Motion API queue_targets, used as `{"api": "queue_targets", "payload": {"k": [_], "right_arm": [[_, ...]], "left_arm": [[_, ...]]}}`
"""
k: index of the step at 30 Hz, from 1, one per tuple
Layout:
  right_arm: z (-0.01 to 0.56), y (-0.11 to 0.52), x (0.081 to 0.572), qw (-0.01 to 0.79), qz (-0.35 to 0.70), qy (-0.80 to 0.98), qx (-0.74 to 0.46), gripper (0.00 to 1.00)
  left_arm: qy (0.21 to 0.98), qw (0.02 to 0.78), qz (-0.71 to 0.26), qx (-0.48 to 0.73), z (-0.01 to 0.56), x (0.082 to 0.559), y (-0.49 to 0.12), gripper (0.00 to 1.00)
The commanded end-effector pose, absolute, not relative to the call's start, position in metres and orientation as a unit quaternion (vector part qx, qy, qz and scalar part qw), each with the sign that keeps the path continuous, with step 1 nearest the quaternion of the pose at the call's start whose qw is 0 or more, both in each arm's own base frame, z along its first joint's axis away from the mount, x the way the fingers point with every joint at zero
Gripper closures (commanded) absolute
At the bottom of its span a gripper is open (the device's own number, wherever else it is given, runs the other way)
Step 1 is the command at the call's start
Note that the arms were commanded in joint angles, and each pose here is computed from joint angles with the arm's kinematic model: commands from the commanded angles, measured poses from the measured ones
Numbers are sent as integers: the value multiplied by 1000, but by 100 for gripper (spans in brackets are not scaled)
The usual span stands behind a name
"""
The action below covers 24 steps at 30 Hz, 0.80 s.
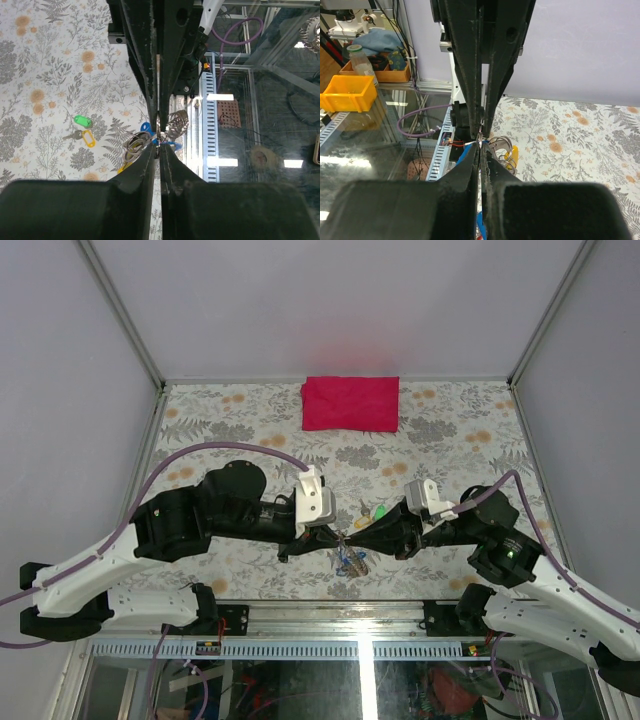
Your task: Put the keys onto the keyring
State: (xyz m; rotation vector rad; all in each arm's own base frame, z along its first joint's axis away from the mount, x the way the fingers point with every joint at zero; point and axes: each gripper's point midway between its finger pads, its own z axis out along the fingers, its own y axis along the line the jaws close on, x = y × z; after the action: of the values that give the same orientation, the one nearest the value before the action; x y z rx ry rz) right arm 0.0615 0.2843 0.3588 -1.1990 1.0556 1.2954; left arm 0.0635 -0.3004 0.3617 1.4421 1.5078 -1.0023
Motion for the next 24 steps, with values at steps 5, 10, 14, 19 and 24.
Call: {"api": "queue_targets", "payload": {"k": [5,10,14,19,24], "right_arm": [[411,272,58,576,542,383,-476,100],[419,269,56,587,552,372,-461,100],[425,266,54,593,559,364,-451,100],[432,263,51,600,569,352,-438,100],[439,260,50,607,583,340,-419,100]], "left_arm": [[573,424,-411,568,378,61,-304,100],[571,433,-413,562,379,63,-304,100],[569,437,-419,556,379,62,-303,100],[567,442,-429,547,378,61,-304,100],[568,442,-437,540,374,61,-307,100]]}}
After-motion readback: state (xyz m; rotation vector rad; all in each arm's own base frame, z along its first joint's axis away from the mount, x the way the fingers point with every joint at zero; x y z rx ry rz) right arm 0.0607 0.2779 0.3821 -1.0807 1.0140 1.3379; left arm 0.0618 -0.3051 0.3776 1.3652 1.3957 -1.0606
